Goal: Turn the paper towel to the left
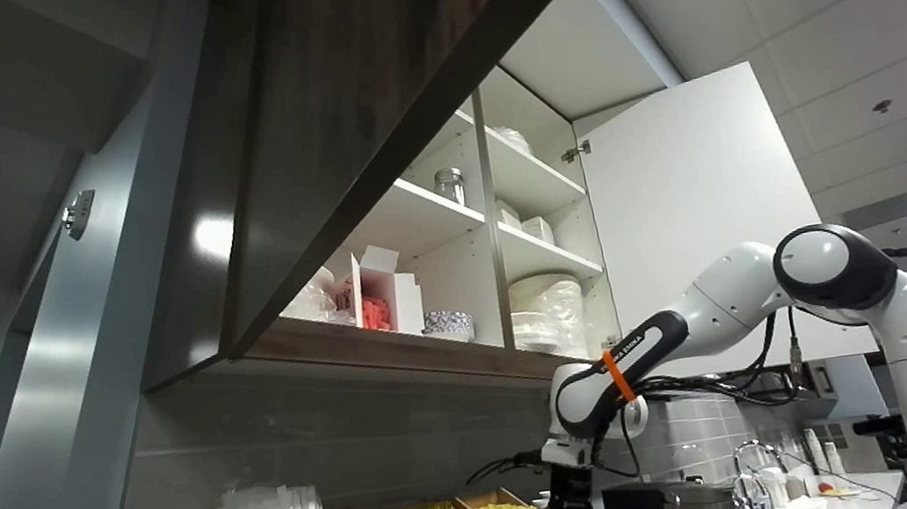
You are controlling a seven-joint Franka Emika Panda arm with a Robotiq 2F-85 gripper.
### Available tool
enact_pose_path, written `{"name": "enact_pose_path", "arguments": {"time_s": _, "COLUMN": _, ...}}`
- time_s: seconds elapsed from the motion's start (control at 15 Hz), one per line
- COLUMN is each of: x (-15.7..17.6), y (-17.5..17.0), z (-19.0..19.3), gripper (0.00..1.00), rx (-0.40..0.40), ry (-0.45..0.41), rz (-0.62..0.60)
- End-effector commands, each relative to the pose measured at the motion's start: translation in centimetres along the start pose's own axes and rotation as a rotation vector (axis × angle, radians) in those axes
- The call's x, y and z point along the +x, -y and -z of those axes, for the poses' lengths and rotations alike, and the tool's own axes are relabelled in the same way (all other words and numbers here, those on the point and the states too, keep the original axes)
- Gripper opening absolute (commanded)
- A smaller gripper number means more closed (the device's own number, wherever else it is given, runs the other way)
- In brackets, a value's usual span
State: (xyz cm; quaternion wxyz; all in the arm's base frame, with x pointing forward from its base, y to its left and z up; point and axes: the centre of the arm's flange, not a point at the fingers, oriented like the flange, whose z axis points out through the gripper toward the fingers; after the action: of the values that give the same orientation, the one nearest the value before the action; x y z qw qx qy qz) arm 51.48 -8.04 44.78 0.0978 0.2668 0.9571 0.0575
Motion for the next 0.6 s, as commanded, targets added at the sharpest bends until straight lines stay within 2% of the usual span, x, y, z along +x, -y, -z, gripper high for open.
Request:
{"name": "enact_pose_path", "arguments": {"time_s": 0.0, "x": -1.7, "y": 2.2, "z": 0.0, "gripper": 0.66, "rx": -0.039, "ry": 0.012, "rz": 0.028}}
{"name": "enact_pose_path", "arguments": {"time_s": 0.27, "x": -1.9, "y": 3.2, "z": 1.3, "gripper": 0.95, "rx": -0.073, "ry": 0.016, "rz": -0.014}}
{"name": "enact_pose_path", "arguments": {"time_s": 0.33, "x": -1.9, "y": 3.3, "z": 1.6, "gripper": 0.99, "rx": -0.08, "ry": 0.019, "rz": -0.025}}
{"name": "enact_pose_path", "arguments": {"time_s": 0.53, "x": -1.9, "y": 3.7, "z": 2.4, "gripper": 1.0, "rx": -0.111, "ry": 0.023, "rz": -0.069}}
